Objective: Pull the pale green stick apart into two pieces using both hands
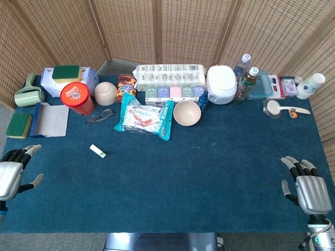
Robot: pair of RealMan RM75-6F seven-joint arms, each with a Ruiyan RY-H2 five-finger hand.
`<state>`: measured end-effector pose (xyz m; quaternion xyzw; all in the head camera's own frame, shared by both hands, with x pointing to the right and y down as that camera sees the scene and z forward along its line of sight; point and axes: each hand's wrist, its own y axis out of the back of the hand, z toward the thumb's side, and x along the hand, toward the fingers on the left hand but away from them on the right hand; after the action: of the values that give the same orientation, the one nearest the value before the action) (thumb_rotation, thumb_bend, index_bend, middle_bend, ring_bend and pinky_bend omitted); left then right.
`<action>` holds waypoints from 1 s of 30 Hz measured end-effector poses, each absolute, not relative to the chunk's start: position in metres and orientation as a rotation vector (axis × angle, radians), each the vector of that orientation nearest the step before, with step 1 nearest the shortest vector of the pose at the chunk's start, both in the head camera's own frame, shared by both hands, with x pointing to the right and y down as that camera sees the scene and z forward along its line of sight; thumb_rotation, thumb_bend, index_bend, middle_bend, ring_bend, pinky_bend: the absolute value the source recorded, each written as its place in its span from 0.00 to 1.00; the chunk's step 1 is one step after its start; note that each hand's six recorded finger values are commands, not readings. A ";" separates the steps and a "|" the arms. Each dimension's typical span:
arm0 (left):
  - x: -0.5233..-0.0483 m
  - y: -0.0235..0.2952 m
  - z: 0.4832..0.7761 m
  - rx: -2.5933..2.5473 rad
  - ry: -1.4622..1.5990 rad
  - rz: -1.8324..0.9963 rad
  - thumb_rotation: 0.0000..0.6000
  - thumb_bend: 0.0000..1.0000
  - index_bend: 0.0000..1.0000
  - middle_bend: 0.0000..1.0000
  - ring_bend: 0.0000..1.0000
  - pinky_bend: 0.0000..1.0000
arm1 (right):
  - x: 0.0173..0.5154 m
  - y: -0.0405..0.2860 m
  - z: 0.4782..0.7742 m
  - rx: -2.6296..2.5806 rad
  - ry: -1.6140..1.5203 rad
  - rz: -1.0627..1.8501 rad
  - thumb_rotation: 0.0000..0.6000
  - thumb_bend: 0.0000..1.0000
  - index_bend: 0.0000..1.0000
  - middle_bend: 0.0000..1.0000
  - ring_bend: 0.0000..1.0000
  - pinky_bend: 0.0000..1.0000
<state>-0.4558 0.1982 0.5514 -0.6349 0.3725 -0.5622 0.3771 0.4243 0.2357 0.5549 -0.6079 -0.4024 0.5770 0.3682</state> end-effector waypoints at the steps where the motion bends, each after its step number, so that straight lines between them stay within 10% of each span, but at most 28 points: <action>1: -0.454 0.195 0.552 -1.628 0.943 -1.432 0.98 0.24 0.17 0.25 0.28 0.21 | 0.424 0.235 0.555 -1.562 -1.031 1.483 1.00 0.52 0.18 0.22 0.28 0.17; 12: -0.424 0.144 0.573 -1.685 0.768 -1.355 1.00 0.24 0.27 0.88 0.89 0.77 | 0.426 0.235 0.559 -1.557 -1.040 1.499 1.00 0.52 0.18 0.22 0.28 0.17; 30: -0.386 0.110 0.630 -1.746 0.469 -1.336 1.00 0.27 0.32 0.97 0.95 0.90 | 0.431 0.239 0.559 -1.544 -1.059 1.521 1.00 0.52 0.18 0.23 0.28 0.17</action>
<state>-0.3856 0.1100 0.6298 -0.7004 0.1880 -0.5361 0.4321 0.4314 0.2386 0.5593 -0.5981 -0.4102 0.5890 0.3565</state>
